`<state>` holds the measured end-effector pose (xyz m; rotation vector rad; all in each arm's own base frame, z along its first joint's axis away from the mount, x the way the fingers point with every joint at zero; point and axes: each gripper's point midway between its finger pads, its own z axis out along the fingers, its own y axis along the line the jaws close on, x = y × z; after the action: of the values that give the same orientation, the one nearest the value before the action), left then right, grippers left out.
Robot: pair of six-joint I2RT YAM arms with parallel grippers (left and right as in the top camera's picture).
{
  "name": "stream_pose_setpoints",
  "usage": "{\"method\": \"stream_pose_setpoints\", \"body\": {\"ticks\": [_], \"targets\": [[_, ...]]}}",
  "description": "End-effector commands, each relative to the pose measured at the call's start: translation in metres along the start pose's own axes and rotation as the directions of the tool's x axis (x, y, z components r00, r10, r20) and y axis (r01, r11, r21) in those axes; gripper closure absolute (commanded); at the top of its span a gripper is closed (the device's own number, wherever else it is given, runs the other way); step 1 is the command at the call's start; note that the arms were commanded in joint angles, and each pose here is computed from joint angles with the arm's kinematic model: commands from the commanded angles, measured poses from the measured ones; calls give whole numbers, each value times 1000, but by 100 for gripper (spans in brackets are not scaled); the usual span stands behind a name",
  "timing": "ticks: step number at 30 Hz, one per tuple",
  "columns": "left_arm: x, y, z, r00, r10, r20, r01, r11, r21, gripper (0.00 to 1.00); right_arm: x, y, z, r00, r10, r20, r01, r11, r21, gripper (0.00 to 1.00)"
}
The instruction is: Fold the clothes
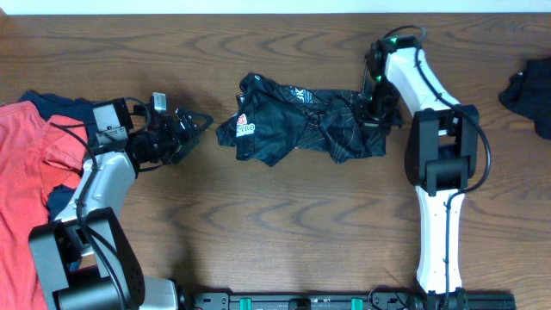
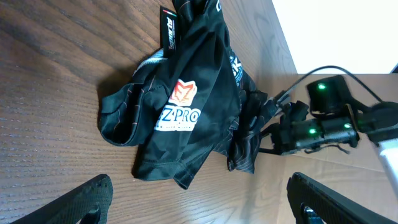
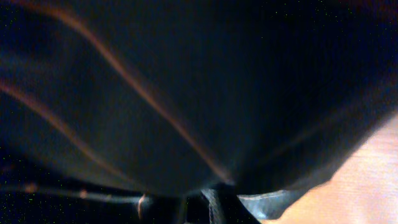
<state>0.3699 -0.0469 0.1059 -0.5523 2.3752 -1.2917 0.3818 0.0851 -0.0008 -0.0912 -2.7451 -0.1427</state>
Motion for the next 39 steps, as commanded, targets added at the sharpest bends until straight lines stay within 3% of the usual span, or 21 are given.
{"method": "stream_pose_setpoints", "body": {"ticks": [1,14,25,36,39], "targets": [[-2,-3,-1,1000,21,1,-21,1000,10,9,-1,22,5,999,-48,2,48,997,-63,92],[-2,-3,-1,1000,20,1,-20,1000,10,9,20,61,-1,987,-159,-11,158,984,-83,99],[-1,-3,-1,1000,25,-1,-25,1000,9,9,13,69,-38,980,-163,112,175,979,-103,96],[-1,-2,-1,1000,23,-2,-23,1000,8,9,23,103,-64,943,-274,191,293,952,-82,71],[-1,-2,-1,1000,24,-2,-24,1000,8,9,24,110,-62,935,-295,197,313,947,-67,73]]}}
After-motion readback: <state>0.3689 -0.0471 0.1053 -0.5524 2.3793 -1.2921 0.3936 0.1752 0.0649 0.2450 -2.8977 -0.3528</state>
